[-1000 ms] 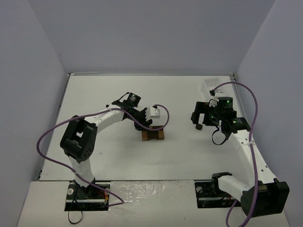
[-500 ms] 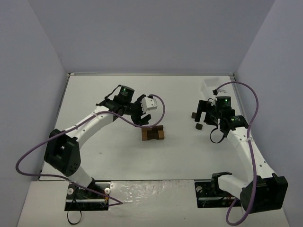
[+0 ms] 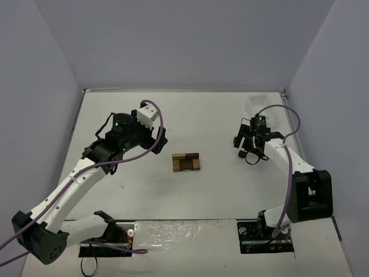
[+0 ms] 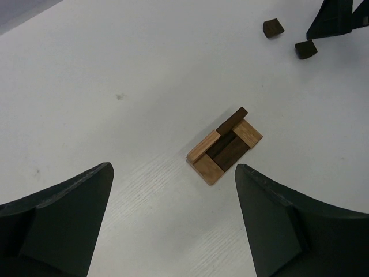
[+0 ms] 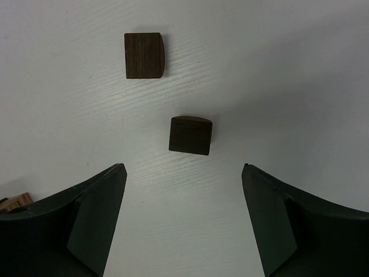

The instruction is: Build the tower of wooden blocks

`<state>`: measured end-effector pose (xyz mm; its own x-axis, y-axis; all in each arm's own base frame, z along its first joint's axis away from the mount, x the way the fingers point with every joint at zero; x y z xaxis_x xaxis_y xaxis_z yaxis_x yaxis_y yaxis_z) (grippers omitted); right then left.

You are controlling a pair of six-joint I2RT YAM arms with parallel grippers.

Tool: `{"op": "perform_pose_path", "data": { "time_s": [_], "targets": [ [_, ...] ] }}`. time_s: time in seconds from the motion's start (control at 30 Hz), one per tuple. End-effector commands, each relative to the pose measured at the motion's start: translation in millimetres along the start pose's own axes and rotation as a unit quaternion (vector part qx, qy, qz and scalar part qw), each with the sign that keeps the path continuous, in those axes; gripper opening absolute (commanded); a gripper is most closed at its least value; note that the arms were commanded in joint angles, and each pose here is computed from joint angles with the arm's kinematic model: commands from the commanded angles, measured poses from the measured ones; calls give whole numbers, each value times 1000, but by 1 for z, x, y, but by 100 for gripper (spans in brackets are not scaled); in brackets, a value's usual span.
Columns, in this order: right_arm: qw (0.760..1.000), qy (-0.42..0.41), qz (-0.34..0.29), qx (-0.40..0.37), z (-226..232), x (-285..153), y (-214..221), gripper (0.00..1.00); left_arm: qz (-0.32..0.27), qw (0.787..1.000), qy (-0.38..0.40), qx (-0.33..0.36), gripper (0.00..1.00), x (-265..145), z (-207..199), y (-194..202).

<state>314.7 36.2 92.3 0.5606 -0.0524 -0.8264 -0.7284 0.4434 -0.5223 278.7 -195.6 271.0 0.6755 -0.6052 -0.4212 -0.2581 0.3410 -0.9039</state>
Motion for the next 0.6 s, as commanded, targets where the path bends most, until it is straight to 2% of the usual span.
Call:
{"op": "perform_pose_path", "data": {
  "time_s": [0.0, 0.13, 0.33, 0.57],
  "targets": [
    [999, 19, -25, 33, -2, 21, -9, 78, 43, 994, -67, -74, 84, -31, 9, 14],
    [999, 41, -19, 28, -8, 33, -5, 78, 78, 989, -85, -92, 84, -41, 9, 34],
    [998, 59, -12, 28, -13, 46, 0, 77, 88, 987, -69, -116, 84, -41, 1, 42],
    [997, 74, -9, 20, -16, 53, 7, 68, 99, 987, -51, -120, 84, -37, -4, 43]
  ]
}}
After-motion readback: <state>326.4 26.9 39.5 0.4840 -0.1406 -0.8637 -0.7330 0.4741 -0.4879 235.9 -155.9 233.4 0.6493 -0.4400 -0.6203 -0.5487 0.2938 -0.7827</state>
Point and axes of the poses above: each gripper's point midway between its finger pads, its own x axis out along the fingers, its own z axis along the line the jaws close on, y = z × x, the point moved 2 cm from there along -x, back along the fingers, and after that the axes turned 7 degrees about x, right-handed, at the moved point
